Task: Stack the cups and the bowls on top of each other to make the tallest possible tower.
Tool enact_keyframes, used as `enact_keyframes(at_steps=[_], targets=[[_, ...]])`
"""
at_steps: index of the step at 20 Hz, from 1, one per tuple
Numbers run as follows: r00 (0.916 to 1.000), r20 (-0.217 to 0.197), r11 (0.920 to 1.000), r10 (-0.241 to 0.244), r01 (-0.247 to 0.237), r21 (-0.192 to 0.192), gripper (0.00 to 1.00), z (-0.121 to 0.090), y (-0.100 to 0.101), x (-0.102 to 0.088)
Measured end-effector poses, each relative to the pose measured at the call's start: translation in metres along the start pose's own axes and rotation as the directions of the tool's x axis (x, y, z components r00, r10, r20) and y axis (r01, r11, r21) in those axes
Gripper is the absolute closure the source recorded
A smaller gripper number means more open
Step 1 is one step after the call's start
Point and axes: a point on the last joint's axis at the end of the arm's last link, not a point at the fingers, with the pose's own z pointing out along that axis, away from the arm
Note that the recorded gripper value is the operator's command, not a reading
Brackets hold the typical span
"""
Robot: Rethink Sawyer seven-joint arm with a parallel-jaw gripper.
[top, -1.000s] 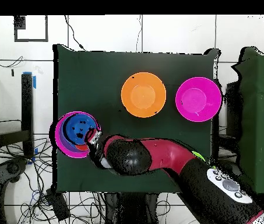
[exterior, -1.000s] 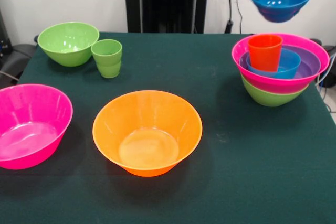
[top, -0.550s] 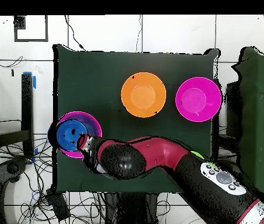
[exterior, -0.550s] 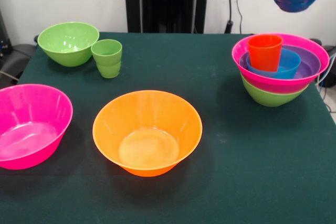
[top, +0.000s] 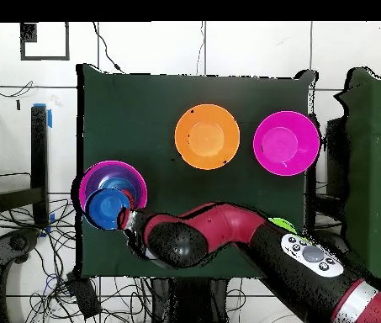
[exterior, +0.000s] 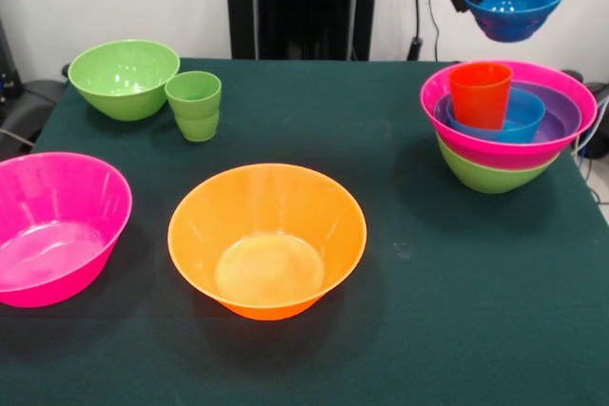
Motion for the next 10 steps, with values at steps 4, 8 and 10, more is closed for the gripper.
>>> enact_keyframes(at_steps=[4,8,10], targets=[[0.9997,-0.001,0.9996,-0.026,0.026,-0.006,1.0,0.007,-0.016,0.007],[0.9996,-0.007,0.9996,-0.028,0.027,-0.009,1.0,0.011,-0.032,0.012],[0.9996,-0.014,0.9996,-0.026,0.026,-0.012,1.0,0.014,-0.042,0.016]])
